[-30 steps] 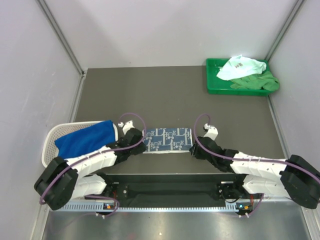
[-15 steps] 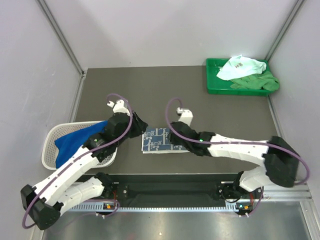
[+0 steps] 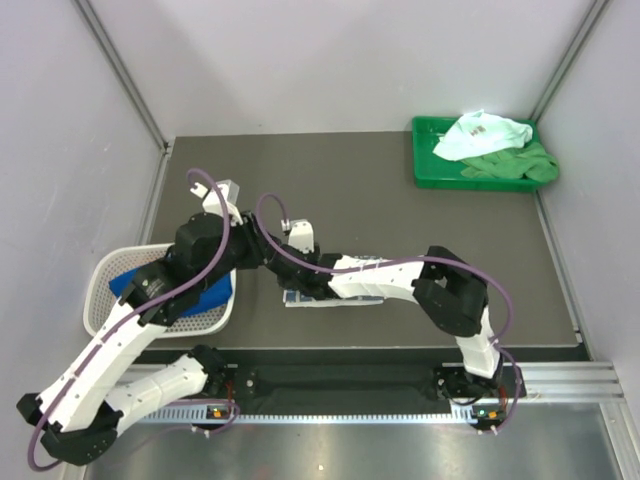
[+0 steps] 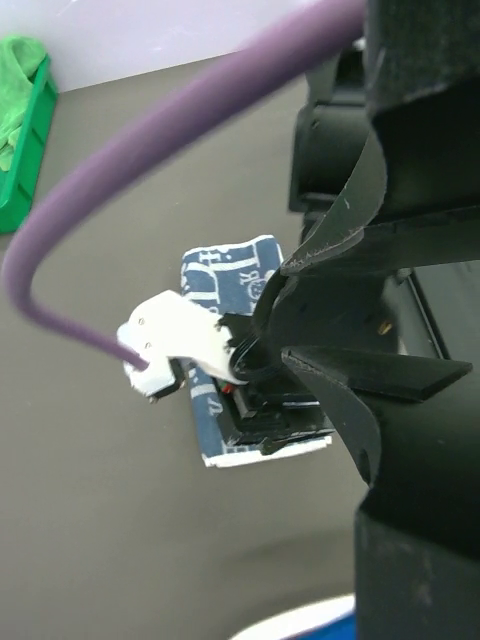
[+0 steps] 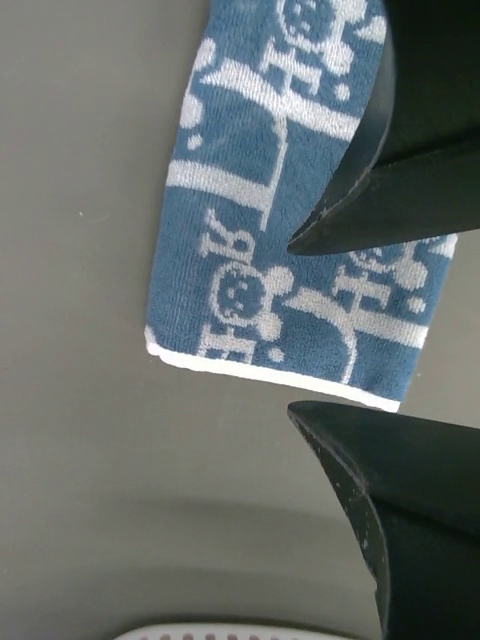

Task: Fold and stack the towels
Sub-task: Neatly place the folded towel into the bin

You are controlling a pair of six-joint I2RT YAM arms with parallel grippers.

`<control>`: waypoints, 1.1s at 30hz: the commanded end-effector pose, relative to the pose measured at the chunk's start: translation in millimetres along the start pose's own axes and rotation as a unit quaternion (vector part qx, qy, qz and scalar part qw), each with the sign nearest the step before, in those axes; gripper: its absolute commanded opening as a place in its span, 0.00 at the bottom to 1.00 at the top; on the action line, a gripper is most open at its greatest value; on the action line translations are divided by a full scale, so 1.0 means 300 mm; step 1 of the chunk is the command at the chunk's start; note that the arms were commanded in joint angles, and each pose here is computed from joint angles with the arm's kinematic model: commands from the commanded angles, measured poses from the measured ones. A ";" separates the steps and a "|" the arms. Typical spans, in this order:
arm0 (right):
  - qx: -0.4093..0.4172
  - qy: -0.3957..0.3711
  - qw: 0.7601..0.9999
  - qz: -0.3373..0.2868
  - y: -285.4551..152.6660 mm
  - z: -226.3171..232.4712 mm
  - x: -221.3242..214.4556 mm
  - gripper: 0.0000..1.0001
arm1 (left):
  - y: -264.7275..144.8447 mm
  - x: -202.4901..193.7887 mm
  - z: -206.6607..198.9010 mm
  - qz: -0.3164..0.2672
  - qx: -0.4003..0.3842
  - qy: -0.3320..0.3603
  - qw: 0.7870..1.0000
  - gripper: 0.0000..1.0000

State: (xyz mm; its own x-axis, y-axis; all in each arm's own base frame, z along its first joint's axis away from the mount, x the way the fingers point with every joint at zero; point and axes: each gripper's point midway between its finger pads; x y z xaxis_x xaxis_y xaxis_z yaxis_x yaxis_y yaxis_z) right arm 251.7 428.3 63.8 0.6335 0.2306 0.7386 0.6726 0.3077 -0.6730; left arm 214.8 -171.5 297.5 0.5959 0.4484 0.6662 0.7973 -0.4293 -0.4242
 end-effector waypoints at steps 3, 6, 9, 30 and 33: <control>-0.040 -0.035 0.998 0.011 0.013 0.008 -0.022 0.64 | -0.114 0.041 -0.010 -0.010 -0.015 0.026 1.000 0.40; -0.054 -0.045 0.997 0.026 0.038 -0.004 -0.064 0.67 | -0.155 0.067 -0.012 -0.029 -0.021 0.020 0.999 0.40; -0.068 -0.059 0.995 0.043 0.066 -0.021 -0.114 0.68 | -0.194 0.103 -0.006 -0.056 -0.022 0.016 0.998 0.40; -0.027 -0.077 0.993 0.089 0.095 0.002 -0.240 0.11 | -0.265 0.163 -0.017 -0.091 -0.032 0.016 0.995 0.40; 0.006 -0.053 0.997 0.064 0.055 0.018 -0.183 0.06 | -0.275 0.173 -0.019 -0.099 -0.034 0.014 0.994 0.40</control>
State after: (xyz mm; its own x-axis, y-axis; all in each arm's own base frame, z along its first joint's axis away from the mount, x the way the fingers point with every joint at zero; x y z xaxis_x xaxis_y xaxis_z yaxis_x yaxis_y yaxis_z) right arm 251.8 421.4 25.2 0.6226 0.3504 0.6997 0.6827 0.1938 -0.7045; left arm 180.3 -122.3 347.9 0.4831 0.4765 0.7346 0.8649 -0.3901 -0.3157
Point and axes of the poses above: each gripper's point midway between its finger pads, its own y axis out along the fingers, its own z axis along the line the jaws close on, x = y × z, and after that the axes turned 10 degrees about -y, right-handed
